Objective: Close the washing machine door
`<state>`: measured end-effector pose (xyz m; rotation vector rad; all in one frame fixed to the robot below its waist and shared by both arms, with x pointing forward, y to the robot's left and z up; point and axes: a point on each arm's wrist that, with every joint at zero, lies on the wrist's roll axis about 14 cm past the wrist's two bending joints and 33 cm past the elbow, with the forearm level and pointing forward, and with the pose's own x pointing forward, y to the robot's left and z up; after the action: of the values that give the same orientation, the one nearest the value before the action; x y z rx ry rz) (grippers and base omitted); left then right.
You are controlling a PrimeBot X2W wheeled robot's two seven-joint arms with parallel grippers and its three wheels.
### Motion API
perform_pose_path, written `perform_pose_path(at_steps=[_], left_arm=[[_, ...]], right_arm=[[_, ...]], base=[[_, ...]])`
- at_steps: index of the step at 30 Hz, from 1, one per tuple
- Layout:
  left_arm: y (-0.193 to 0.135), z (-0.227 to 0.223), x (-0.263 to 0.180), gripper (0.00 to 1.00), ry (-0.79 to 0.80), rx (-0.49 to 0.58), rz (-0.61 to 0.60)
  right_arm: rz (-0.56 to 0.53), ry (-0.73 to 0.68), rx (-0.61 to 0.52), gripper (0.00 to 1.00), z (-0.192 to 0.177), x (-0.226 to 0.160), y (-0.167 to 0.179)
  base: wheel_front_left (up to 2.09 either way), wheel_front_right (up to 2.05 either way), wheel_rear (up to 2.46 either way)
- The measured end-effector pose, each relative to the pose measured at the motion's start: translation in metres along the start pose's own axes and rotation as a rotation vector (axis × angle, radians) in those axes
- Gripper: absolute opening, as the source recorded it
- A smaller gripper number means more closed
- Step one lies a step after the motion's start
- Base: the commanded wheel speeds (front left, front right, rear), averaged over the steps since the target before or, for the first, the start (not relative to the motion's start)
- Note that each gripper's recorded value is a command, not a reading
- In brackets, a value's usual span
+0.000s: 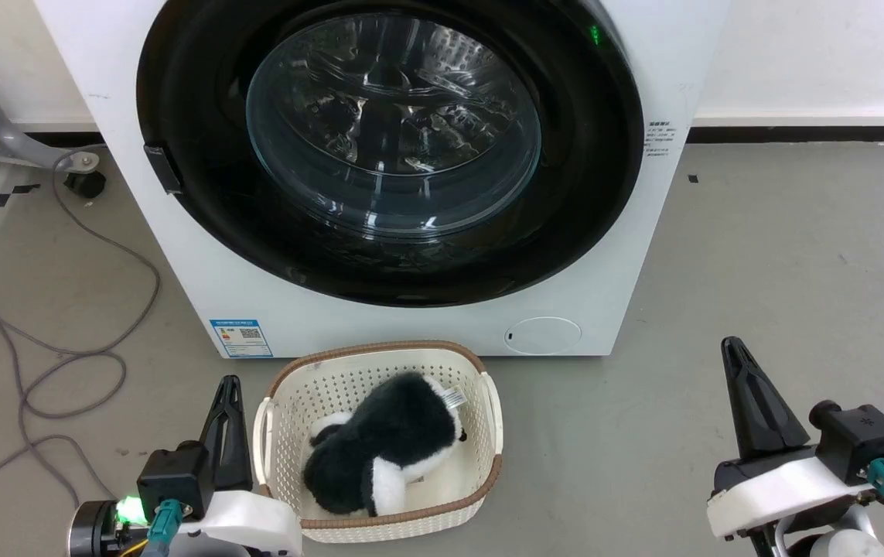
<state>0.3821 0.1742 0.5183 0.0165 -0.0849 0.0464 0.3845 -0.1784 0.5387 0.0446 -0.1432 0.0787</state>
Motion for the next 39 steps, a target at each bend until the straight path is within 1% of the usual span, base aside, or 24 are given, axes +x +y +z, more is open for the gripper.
perform_pose_path(at_steps=[39], left_arm=[[0.0008, 0.0054, -0.0012, 0.0, 0.029, 0.005, -0.02]], right_arm=[[0.024, 0.057, -0.029, 0.0, -0.0035, -0.0037, 0.0075]], base=[[0.0, 0.0, 0.0]])
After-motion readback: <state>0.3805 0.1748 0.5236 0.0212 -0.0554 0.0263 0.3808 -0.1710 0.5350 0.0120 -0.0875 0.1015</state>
